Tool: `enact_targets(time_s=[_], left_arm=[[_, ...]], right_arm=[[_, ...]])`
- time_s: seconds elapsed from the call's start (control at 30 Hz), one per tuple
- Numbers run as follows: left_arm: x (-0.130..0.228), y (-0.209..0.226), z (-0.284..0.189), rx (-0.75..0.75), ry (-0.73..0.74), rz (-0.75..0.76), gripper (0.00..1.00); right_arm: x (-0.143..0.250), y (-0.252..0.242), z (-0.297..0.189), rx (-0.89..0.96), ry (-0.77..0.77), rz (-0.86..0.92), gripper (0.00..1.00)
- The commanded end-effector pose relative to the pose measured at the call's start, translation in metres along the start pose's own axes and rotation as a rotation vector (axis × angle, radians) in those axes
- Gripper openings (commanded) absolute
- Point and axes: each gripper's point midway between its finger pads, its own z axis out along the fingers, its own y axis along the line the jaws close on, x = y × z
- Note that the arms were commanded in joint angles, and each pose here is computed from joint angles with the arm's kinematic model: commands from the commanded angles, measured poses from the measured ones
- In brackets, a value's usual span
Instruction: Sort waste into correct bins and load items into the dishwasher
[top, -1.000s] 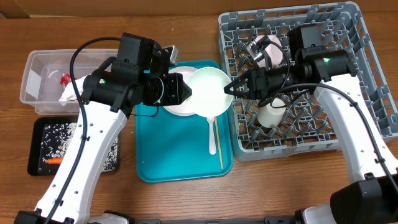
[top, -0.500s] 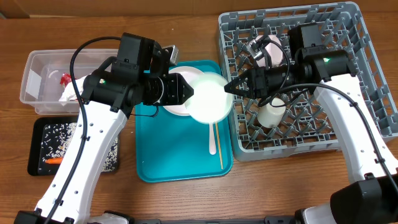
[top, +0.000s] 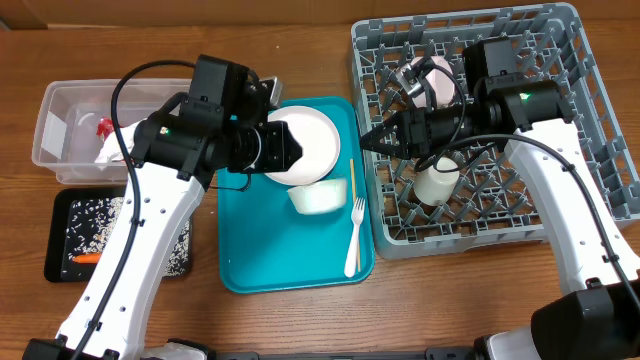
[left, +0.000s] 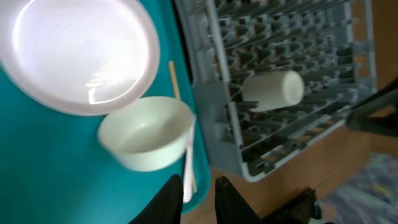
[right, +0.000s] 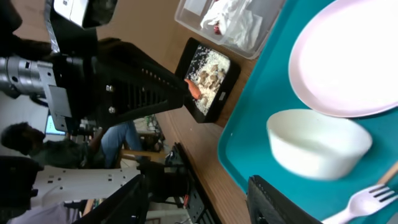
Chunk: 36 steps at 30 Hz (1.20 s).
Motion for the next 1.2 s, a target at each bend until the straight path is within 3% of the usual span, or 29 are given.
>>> enact_targets(time_s=[0.0,0.1,0.27,0.67,0.8,1.17], left_arm=[[-0.008,0.014,-0.008,-0.099,-0.039,0.021,0.21],[-0.004,0.023,-0.009,-0.147,-0.029,0.012,0.22],[0.014,0.036,0.006,-0.184,0.041,-0.021,0.22],[0.117,0.086,0.094,-0.246,0.356,-0.147,0.29],[0.132,0.087,0.111,-0.209,0.404,-0.159,0.3],[0.156,0.102,0.145,-0.293,0.508,-0.131,0.32]], right_arm=[[0.004,-0.002,-0.001,0.04,0.004,-0.008,0.54],[0.004,-0.004,-0.001,0.056,0.007,-0.004,0.55],[0.008,-0.011,-0.002,0.095,0.019,0.011,0.67],[0.015,-0.025,-0.004,0.177,0.043,0.039,0.69],[0.015,-0.024,-0.004,0.177,0.043,0.039,0.69],[0.016,-0.025,-0.004,0.182,0.048,0.045,0.7]])
